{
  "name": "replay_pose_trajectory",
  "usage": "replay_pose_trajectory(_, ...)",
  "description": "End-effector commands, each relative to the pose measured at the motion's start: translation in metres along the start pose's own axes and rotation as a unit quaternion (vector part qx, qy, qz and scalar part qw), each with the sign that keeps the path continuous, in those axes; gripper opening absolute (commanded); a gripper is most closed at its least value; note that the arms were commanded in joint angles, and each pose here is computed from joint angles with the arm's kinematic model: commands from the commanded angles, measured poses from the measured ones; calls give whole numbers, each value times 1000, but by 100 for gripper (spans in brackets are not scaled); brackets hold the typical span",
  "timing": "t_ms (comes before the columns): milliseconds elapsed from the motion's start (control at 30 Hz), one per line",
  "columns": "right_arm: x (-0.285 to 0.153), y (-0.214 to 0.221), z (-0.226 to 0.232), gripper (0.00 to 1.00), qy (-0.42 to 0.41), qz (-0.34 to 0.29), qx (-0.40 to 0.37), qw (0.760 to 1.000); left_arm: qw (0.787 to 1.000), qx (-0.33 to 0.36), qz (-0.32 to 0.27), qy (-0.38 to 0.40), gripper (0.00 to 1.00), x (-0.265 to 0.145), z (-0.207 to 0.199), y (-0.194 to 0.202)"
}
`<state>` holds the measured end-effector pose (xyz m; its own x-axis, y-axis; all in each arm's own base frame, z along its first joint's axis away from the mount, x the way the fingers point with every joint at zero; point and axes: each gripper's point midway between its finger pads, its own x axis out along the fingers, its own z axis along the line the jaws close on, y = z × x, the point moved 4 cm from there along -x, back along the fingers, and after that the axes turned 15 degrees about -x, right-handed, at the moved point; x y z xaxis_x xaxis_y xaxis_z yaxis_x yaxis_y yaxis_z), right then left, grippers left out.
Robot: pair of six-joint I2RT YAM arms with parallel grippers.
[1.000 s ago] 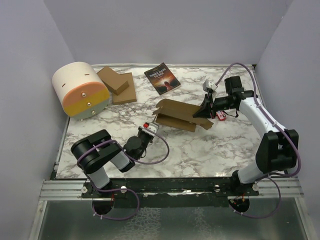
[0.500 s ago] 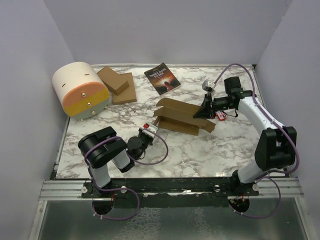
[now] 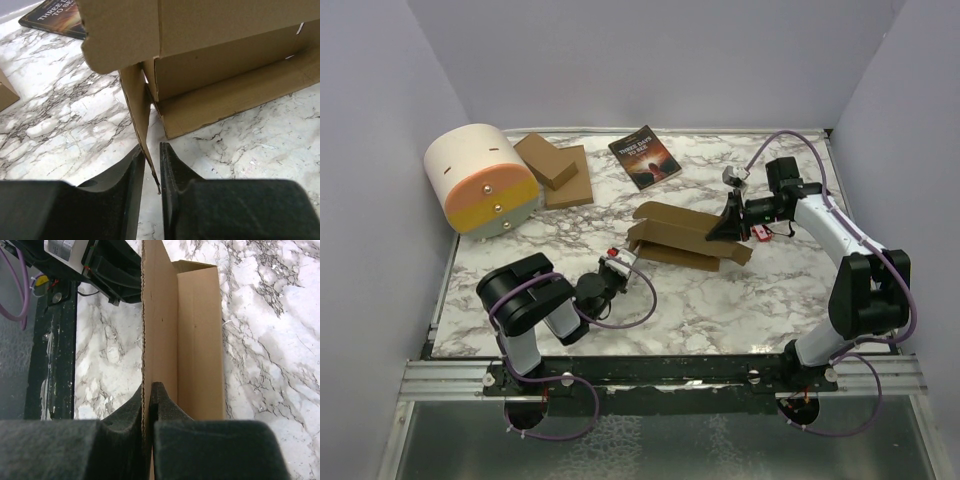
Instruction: Fold the paper box
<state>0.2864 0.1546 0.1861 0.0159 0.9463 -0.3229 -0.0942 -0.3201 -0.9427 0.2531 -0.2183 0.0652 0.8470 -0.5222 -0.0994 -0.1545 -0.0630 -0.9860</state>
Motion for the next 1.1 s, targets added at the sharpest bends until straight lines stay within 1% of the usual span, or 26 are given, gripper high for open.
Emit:
replay_pose_trajectory(0,0,17,2,1,3,28,19,999,999,-27,-14,17,24,0,-7,-10)
replay_pose_trajectory(100,0,19,3,1,3,32,19,999,999,-35,-5,20,33,0,-9,-10)
replay_pose_trajectory(233,0,20,2,1,5,35,18,999,998,-62,-5,27,49,-5,-13,-23)
replay_pose_trajectory(367,-1,21,1,1,7,38,18,999,995,-83,19,55,63,-14,-21,-32)
replay_pose_trajectory(500,-1,20,1,1,7,38,18,999,993,-88,26,74,69,-33,-21,-48)
replay_pose_trajectory(600,-1,20,0,1,7,38,18,999,992,-118,8,47,73,-47,-9,-69)
replay_pose_trajectory(667,0,20,0,1,6,38,19,999,988,-153,-17,19,72,-53,4,-87)
replay_pose_trajectory(767,-1,20,0,1,5,37,20,999,978,-206,-30,-36,63,-53,31,-95)
replay_pose_trajectory(833,0,20,1,1,4,36,19,999,971,-226,-34,-70,57,-49,48,-96)
replay_pose_trajectory(933,0,20,1,1,4,36,19,999,962,-253,-20,-97,44,-34,70,-97)
replay_pose_trajectory(967,0,20,0,1,4,36,20,999,961,-257,-7,-102,37,-26,78,-94)
replay_pose_trajectory(1000,0,20,0,1,4,36,21,999,959,-261,2,-108,33,-19,88,-93)
replay_pose_trajectory(1033,0,20,0,1,3,35,19,999,959,-261,11,-107,30,-11,95,-91)
replay_pose_trajectory(1067,0,19,0,1,4,35,19,999,960,-261,17,-104,30,-2,100,-89)
